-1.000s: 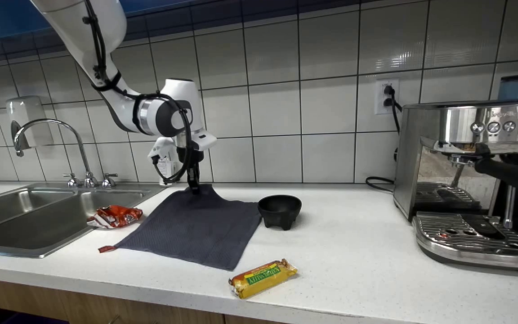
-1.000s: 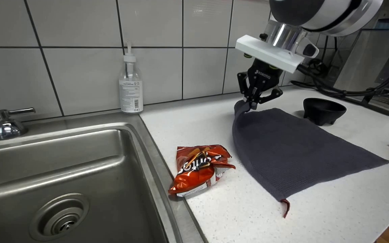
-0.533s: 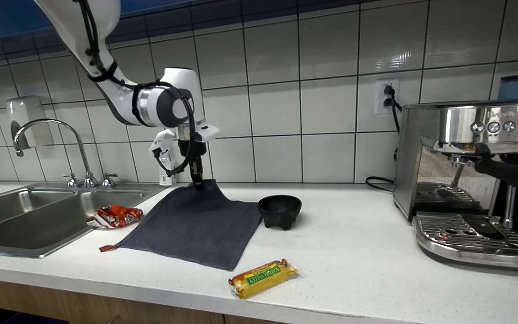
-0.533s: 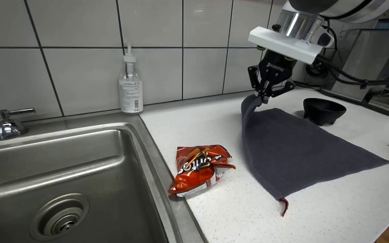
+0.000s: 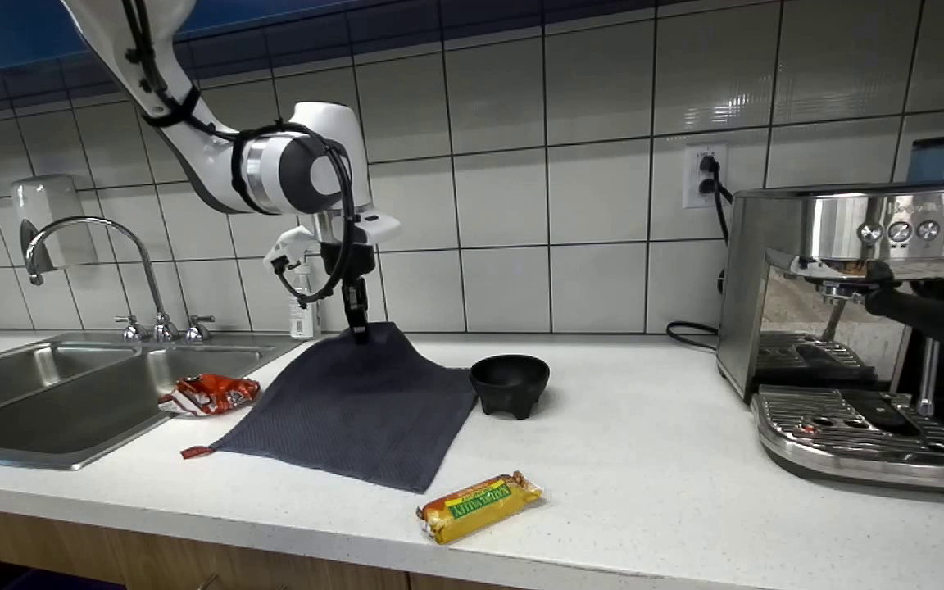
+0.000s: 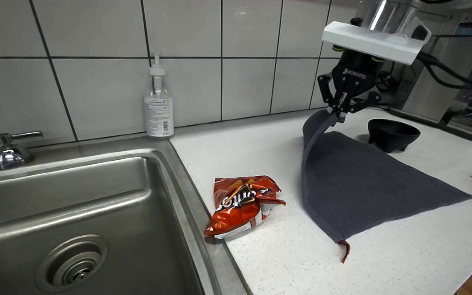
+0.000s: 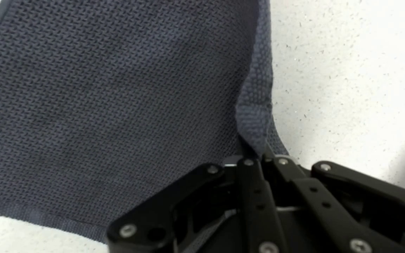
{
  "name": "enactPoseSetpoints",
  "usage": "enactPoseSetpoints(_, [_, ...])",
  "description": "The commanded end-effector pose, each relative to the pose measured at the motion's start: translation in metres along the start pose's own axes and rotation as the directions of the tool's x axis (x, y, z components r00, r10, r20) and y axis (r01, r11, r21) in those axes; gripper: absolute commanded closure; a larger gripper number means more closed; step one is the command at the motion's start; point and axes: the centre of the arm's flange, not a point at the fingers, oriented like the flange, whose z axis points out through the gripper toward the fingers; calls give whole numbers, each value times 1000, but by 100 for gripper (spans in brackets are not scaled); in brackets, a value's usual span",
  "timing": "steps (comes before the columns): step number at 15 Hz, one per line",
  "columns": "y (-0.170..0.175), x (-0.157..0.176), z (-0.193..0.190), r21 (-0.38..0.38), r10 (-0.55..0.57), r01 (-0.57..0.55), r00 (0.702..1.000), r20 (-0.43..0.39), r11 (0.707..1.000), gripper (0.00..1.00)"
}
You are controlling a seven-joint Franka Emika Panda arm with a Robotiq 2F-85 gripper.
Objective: Fold the grey towel twice
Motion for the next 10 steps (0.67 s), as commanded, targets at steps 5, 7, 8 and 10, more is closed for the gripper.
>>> enactPoseSetpoints(5, [33,4,-39,-43,9,-8,1000,15,999,99])
enactPoseSetpoints(7, [37,8,-43,-48,19,-18,1000,15,999,99])
enactPoseSetpoints(8, [40,10,-45,-49,22,-22,1000,15,999,99])
enactPoseSetpoints(10, [45,15,-46,-59,31,-30,999,8,998,99])
